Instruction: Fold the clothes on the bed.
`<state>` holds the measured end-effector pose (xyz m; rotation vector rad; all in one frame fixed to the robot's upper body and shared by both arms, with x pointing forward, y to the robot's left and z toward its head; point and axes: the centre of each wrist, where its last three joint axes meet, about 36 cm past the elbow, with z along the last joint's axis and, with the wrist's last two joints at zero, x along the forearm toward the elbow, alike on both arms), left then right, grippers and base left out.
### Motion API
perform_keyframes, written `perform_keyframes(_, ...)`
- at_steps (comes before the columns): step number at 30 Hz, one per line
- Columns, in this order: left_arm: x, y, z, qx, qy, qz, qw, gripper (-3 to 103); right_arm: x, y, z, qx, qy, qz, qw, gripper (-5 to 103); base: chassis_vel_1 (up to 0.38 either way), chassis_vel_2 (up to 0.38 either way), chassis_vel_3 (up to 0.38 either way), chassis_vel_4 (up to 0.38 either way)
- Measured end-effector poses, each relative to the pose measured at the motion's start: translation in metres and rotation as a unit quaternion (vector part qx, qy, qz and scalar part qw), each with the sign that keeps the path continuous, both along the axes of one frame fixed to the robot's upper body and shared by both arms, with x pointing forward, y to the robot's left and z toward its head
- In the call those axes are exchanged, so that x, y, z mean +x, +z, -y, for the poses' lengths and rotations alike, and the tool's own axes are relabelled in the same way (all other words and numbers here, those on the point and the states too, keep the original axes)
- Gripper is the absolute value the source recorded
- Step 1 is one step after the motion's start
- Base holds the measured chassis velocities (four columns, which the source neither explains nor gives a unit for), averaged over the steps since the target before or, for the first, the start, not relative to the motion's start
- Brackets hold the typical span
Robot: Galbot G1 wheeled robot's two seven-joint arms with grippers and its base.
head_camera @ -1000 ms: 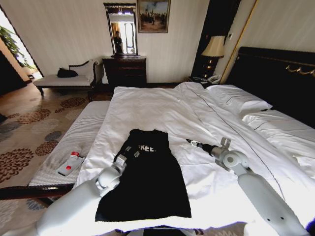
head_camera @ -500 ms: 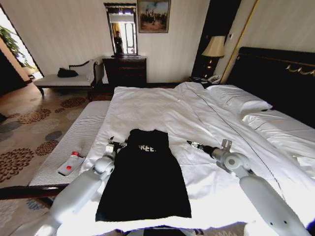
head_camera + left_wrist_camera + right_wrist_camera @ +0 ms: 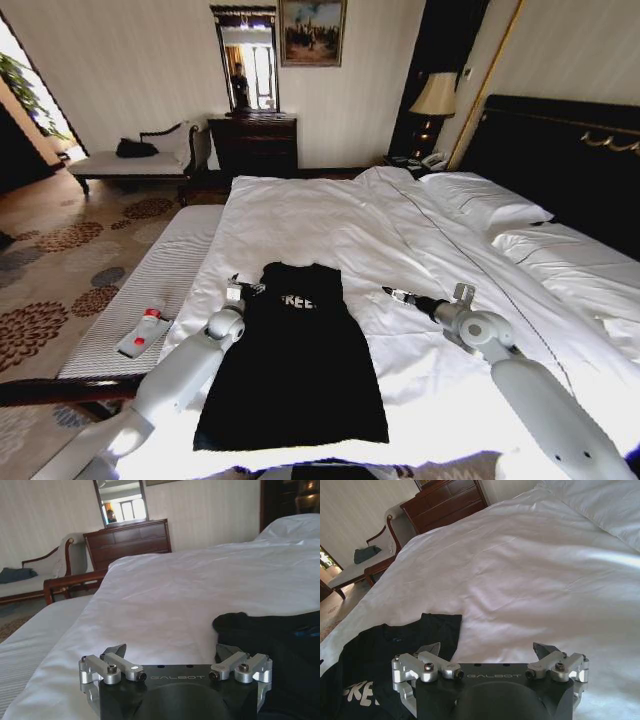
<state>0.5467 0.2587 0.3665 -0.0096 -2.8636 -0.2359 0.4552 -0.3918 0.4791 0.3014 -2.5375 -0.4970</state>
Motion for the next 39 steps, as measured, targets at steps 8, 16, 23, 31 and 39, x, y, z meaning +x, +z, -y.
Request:
perform_keyframes(8, 0.025, -0.018, 0.002, 0.003, 0.022, -0.010, 0.9997, 100, 0.001, 0.001, 0.001, -0.002, 0.003, 0.000, 1.000, 100, 0.000, 0.000, 0.000, 0.000)
perform_keyframes(16, 0.046, -0.022, 0.023, 0.000, 0.008, 0.001, 1.0000, 100, -0.002, 0.002, 0.004, -0.006, 0.003, -0.002, 1.000, 100, 0.000, 0.000, 0.000, 0.000)
perform_keyframes(23, 0.064, -0.023, 0.040, -0.004, 0.000, 0.008, 1.0000, 100, -0.006, 0.002, 0.005, -0.008, 0.002, -0.003, 1.000, 100, 0.000, 0.000, 0.000, 0.000)
perform_keyframes(31, 0.076, -0.029, 0.064, -0.002, -0.017, -0.005, 0.9998, 100, -0.006, 0.006, 0.009, -0.009, 0.002, -0.003, 1.000, 100, 0.000, 0.000, 0.000, 0.000)
perform_keyframes(39, 0.070, -0.034, 0.085, 0.017, -0.063, -0.001, 0.9979, 100, -0.009, 0.005, 0.016, -0.011, -0.003, -0.005, 1.000, 100, 0.000, 0.000, 0.000, 0.000)
